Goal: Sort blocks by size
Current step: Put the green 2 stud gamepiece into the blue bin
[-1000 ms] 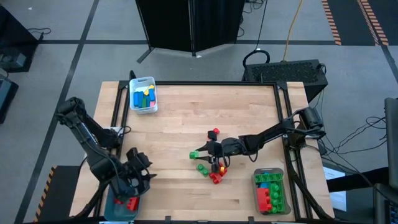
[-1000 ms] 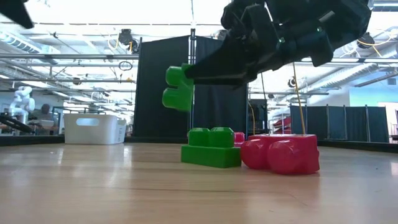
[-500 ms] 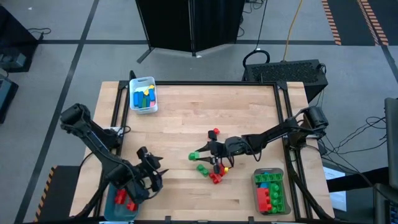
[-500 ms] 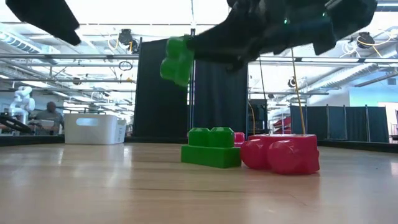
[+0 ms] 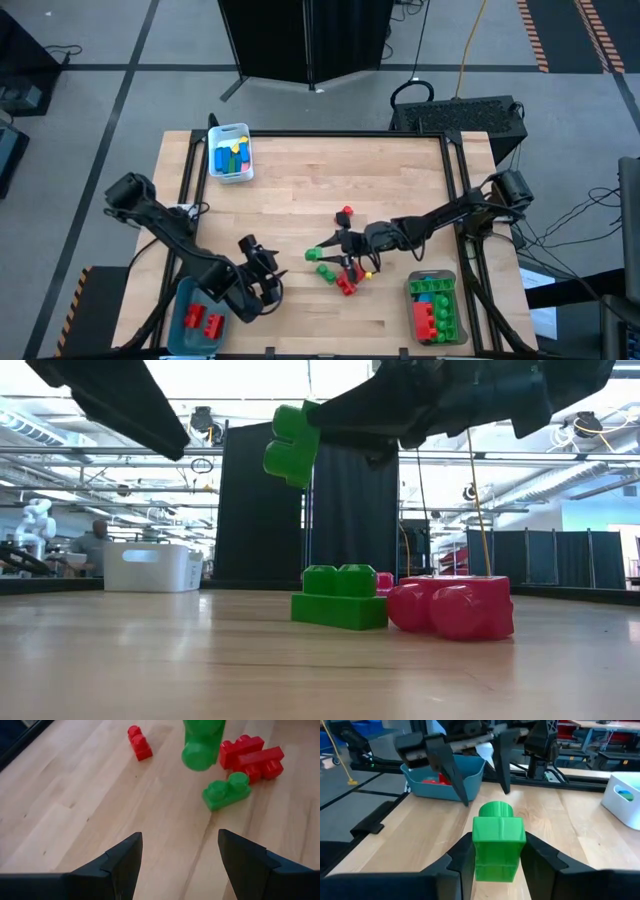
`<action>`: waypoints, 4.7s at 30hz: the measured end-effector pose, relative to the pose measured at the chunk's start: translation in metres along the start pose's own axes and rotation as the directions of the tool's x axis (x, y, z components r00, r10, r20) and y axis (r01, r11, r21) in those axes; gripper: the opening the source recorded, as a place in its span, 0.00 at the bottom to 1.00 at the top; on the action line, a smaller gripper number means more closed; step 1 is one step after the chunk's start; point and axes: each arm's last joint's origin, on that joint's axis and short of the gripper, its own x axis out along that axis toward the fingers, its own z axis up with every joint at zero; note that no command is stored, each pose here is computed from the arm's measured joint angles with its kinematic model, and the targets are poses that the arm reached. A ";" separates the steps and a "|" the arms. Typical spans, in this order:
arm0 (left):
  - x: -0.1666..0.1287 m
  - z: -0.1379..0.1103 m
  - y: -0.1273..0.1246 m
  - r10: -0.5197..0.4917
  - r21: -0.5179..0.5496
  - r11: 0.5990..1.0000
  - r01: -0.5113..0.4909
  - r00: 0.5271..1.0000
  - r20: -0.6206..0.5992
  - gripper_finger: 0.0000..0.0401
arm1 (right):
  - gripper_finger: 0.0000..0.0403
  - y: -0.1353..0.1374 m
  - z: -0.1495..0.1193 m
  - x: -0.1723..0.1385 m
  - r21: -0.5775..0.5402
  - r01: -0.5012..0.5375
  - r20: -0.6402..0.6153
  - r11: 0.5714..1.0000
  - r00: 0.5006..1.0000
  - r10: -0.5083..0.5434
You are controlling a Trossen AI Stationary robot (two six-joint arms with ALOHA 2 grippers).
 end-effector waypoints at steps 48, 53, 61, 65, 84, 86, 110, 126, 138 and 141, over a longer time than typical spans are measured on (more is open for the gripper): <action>0.073 0.029 -0.003 -0.170 0.062 0.985 0.158 0.932 0.321 0.62 | 0.30 0.007 0.005 -0.001 0.020 -0.011 0.056 1.000 0.998 0.010; 0.080 0.029 -0.010 -0.184 0.086 0.983 0.164 0.916 0.356 0.62 | 0.30 0.007 0.005 -0.001 0.020 -0.013 0.055 1.000 0.998 0.011; 0.087 0.029 -0.017 -0.198 0.093 0.980 0.175 0.894 0.403 0.62 | 0.30 0.007 0.005 -0.001 0.020 -0.014 0.055 1.000 0.998 0.013; 0.090 0.026 -0.018 -0.195 0.101 0.981 0.168 0.898 0.395 0.61 | 0.30 0.007 0.004 -0.001 0.020 -0.014 0.049 1.000 0.999 0.013; 0.087 0.029 -0.019 -0.194 0.099 0.981 0.168 0.884 0.426 0.26 | 0.30 0.012 0.000 -0.001 0.006 -0.034 0.000 0.999 0.999 0.034; 0.087 0.029 -0.019 -0.194 0.098 0.981 0.168 0.884 0.426 0.26 | 0.30 0.012 0.000 -0.001 0.007 -0.033 0.000 0.999 0.999 0.033; 0.082 0.026 -0.023 -0.200 0.107 0.980 0.170 0.881 0.428 0.26 | 0.34 0.011 -0.001 -0.001 -0.006 -0.029 -0.009 1.000 1.000 0.029; 0.015 0.012 0.004 -0.202 -0.084 0.971 0.226 0.953 0.226 0.26 | 0.41 -0.007 -0.020 -0.005 -0.158 0.288 -0.197 0.945 0.928 -0.316; -0.025 -0.024 0.027 -0.390 -0.346 0.896 0.277 0.865 -0.317 0.26 | 0.41 -0.062 -0.038 -0.011 -0.241 0.253 -0.403 0.937 0.852 -0.334; -0.029 -0.031 0.027 -0.411 -0.356 0.894 0.271 0.812 -0.415 0.26 | 0.41 -0.068 -0.039 -0.011 -0.237 0.231 -0.416 0.944 0.853 -0.314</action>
